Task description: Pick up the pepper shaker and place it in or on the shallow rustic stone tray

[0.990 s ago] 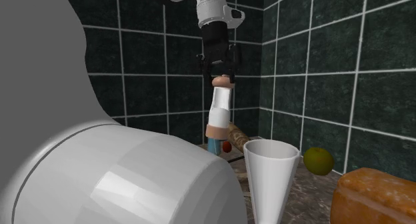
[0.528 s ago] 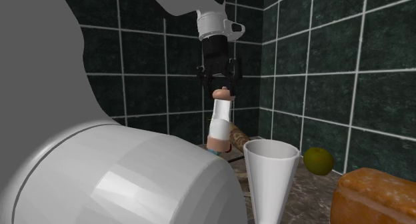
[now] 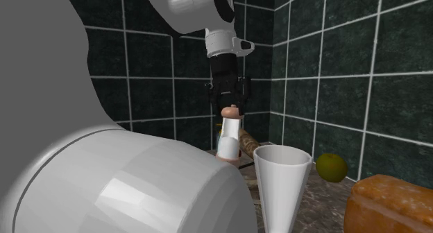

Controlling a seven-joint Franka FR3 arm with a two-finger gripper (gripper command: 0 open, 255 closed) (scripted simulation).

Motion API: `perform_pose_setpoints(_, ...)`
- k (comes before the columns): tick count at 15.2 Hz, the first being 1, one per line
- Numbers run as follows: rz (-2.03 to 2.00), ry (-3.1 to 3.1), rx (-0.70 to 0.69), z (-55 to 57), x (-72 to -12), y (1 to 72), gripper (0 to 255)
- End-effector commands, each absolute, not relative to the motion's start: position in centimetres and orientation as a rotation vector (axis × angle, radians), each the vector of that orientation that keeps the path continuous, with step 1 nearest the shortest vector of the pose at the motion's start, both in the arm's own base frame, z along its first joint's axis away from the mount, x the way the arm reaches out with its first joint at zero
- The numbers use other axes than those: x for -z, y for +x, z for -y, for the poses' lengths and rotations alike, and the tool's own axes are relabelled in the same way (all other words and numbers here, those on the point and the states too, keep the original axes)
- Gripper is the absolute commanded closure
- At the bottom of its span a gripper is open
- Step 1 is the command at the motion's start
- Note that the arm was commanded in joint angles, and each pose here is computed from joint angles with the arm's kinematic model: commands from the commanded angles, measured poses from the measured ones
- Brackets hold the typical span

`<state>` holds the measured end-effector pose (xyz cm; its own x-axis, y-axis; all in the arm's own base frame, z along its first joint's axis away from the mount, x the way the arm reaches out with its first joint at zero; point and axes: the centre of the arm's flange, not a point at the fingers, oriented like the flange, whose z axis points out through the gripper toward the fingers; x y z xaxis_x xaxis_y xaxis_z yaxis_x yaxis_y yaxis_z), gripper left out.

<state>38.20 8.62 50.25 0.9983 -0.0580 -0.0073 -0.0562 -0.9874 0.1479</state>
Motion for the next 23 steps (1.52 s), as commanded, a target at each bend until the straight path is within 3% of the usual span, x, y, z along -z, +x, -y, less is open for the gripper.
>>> perform_pose_setpoints(1,0.086,2.992,0.016,-8.6,-49.2,38.3,255)
perform_pose_setpoints(10,0.086,2.992,0.016,-8.6,-44.6,38.3,255)
perform_pose_setpoints(17,0.086,2.992,0.016,-8.6,-44.6,38.3,255)
perform_pose_setpoints(18,0.086,2.992,0.016,-8.6,-44.6,38.3,0)
perform_pose_setpoints(23,0.086,2.992,0.016,-8.6,-44.6,38.3,0)
